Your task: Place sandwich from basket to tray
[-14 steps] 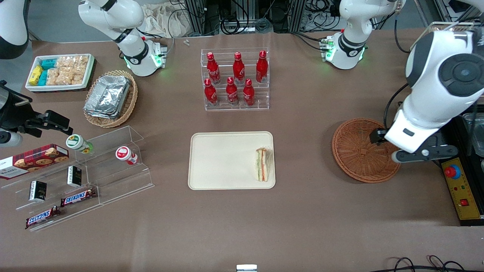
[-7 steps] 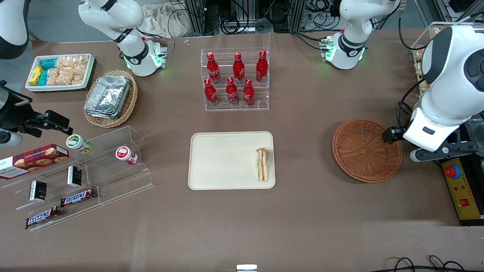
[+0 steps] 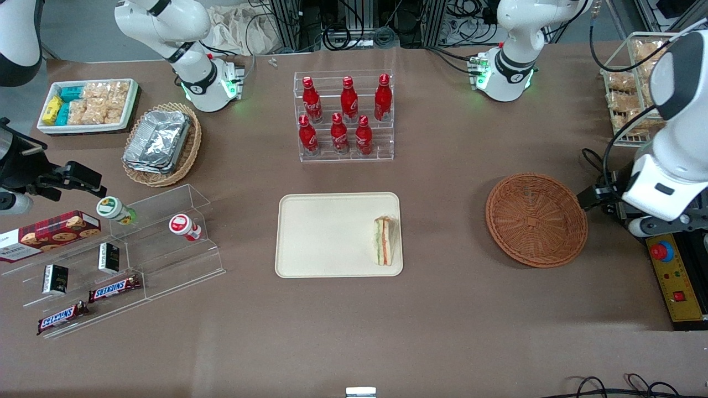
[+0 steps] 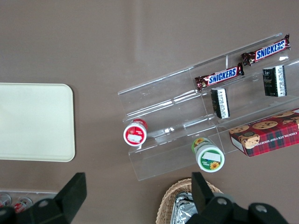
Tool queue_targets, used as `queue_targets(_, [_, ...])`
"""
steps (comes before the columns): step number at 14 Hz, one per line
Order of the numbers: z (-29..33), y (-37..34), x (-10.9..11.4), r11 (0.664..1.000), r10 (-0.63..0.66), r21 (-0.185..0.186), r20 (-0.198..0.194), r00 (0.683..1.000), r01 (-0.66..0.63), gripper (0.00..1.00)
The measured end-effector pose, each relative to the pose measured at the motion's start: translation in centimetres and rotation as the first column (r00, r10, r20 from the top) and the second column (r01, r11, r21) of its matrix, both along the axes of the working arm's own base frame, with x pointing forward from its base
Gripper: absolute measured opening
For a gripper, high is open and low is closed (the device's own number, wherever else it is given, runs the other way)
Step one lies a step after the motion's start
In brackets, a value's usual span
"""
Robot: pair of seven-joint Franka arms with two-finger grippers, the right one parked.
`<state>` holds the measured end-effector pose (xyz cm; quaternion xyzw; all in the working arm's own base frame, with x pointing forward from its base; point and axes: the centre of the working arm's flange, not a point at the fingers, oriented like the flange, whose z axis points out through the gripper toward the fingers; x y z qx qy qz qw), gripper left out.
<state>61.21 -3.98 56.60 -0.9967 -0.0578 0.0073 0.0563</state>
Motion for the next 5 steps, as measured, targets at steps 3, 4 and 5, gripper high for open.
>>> queue_targets(3, [0.8, 3.1, -0.1, 0.999, 0.010, -0.041, 0.004, 1.000, -0.010, 1.00])
queue_targets(4, [1.2, 3.5, -0.2, 0.999, 0.011, -0.045, 0.009, 1.000, -0.010, 1.00])
queue_targets(5, [1.5, 3.5, -0.3, 0.999, 0.009, -0.047, 0.014, 1.000, -0.009, 1.00])
